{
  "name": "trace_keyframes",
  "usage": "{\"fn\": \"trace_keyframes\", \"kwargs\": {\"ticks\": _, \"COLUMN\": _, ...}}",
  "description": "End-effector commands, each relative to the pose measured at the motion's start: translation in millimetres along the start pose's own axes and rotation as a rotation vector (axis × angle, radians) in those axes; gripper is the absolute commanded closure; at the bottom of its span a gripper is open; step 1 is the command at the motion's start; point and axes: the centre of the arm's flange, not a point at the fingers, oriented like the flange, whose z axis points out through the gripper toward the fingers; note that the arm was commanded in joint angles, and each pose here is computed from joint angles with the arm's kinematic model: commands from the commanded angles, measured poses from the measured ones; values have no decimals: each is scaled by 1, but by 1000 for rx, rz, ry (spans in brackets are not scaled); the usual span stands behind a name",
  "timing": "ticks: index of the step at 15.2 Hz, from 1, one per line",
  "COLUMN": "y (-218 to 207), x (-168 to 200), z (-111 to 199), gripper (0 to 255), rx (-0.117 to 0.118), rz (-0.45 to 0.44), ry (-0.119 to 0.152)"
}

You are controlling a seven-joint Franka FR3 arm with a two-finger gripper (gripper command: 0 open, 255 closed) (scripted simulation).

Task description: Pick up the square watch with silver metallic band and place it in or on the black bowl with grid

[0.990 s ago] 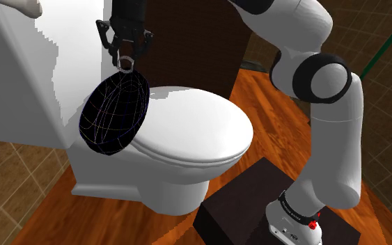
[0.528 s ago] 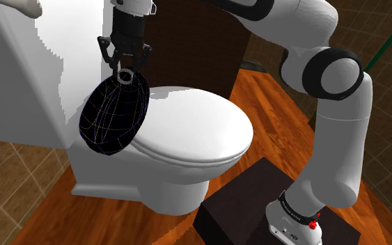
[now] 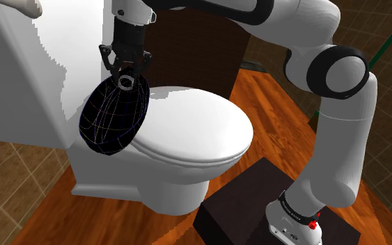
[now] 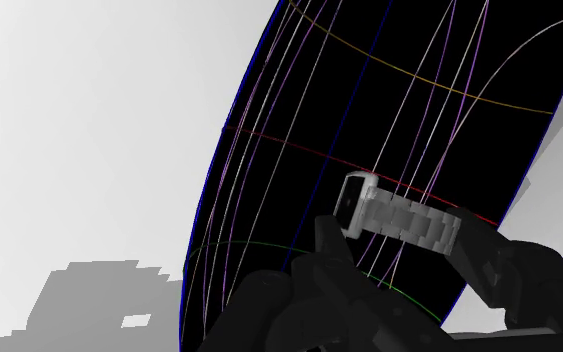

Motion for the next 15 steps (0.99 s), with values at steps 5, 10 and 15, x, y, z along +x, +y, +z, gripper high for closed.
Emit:
{"fn": "trace_keyframes", "kwargs": {"ticks": 5, "y": 0, "x": 0, "z": 0, "gripper": 0, "rx": 0, "rz": 0, "ry": 0}}
{"fn": "trace_keyframes", "kwargs": {"ticks": 10, "y": 0, "x": 0, "z": -13, "gripper": 0, "rx": 0, "rz": 0, "ry": 0}}
{"fn": "trace_keyframes", "kwargs": {"ticks": 15, "y": 0, "x": 0, "z": -50, "gripper": 0, "rx": 0, "rz": 0, "ry": 0}}
